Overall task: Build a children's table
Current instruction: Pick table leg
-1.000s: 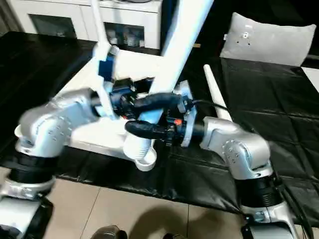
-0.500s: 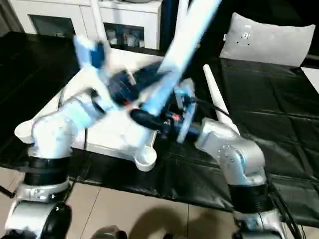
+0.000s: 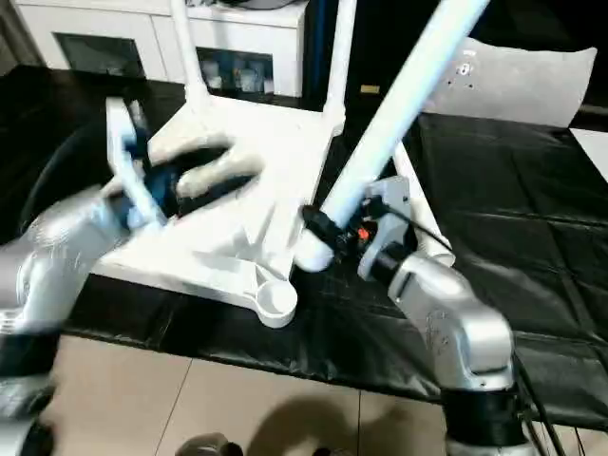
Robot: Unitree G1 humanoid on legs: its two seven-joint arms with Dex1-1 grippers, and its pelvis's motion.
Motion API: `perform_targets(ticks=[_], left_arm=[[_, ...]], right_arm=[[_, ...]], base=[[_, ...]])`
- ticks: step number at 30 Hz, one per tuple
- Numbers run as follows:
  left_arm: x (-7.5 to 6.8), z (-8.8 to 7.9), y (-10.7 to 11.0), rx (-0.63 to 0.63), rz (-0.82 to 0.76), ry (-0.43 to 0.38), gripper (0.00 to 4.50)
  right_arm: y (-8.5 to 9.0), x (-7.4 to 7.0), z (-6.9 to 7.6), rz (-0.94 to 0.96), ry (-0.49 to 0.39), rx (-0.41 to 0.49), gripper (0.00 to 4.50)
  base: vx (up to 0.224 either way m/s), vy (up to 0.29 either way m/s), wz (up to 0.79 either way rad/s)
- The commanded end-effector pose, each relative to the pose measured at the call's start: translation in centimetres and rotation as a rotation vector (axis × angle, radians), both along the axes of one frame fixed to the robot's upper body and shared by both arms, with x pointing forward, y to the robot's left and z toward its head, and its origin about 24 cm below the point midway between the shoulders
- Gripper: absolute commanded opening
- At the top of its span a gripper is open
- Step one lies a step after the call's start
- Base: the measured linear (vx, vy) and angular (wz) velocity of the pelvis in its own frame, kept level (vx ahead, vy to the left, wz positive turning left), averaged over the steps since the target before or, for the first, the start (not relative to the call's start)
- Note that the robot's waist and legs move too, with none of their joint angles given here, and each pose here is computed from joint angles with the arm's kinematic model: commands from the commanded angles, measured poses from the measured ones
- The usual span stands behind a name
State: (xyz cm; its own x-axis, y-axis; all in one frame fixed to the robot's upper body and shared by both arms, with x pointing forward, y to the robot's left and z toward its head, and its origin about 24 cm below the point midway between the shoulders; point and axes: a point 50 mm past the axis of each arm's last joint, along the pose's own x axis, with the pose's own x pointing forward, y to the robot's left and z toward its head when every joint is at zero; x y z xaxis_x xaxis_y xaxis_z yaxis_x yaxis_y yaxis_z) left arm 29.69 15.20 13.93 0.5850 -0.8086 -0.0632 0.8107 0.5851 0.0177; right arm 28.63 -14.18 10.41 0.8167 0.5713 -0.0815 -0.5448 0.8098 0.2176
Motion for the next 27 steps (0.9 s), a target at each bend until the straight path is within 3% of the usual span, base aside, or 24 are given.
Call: perform_targets(ticks=[1,5,8,12,15,19,24,27], left_arm=[[-1.0,-1.3,-0.5,0.145,-0.116,-0.018,4.50],[-1.3,-2.4,-0.2,0.221,-0.172,-0.005,4.33],[-0.6,-4.6,1.4,0.463,-0.239,0.001,4.13],[0.2,-5.3,2.3,0.557,-0.282,0.008,3.73],[0.3,-5.5,2.8,0.581,-0.322,0.047,3.57],[1.1,-5.7,3.1,0.610,-0.388,0.035,3.22],[1.6,-6.1,3.0,0.648,-0.439,0.042,2.79],[1.5,-6.2,3.2,0.645,-0.495,0.095,2.52]], right_arm=[[0.4,-0.3,1.2,0.007,-0.090,-0.033,1.89],[0.6,-0.8,1.1,0.044,-0.084,-0.006,1.89],[0.1,-0.9,0.9,0.054,-0.081,0.037,1.89],[0.2,-1.1,0.8,0.063,-0.109,0.019,1.89],[0.4,-1.0,0.6,0.058,-0.132,-0.005,1.89],[1.0,-1.6,0.2,0.153,-0.041,0.011,1.89],[1.1,-1.9,0.3,0.181,-0.062,0.002,1.89],[1.1,-2.1,0.3,0.202,-0.064,-0.002,1.89]], base=[[0.000,0.000,0.00],[0.000,0.000,0.00],[0.000,0.000,0.00],[0.000,0.000,0.00],[0.000,0.000,0.00],[0.000,0.000,0.00],[0.000,0.000,0.00],[0.000,0.000,0.00]])
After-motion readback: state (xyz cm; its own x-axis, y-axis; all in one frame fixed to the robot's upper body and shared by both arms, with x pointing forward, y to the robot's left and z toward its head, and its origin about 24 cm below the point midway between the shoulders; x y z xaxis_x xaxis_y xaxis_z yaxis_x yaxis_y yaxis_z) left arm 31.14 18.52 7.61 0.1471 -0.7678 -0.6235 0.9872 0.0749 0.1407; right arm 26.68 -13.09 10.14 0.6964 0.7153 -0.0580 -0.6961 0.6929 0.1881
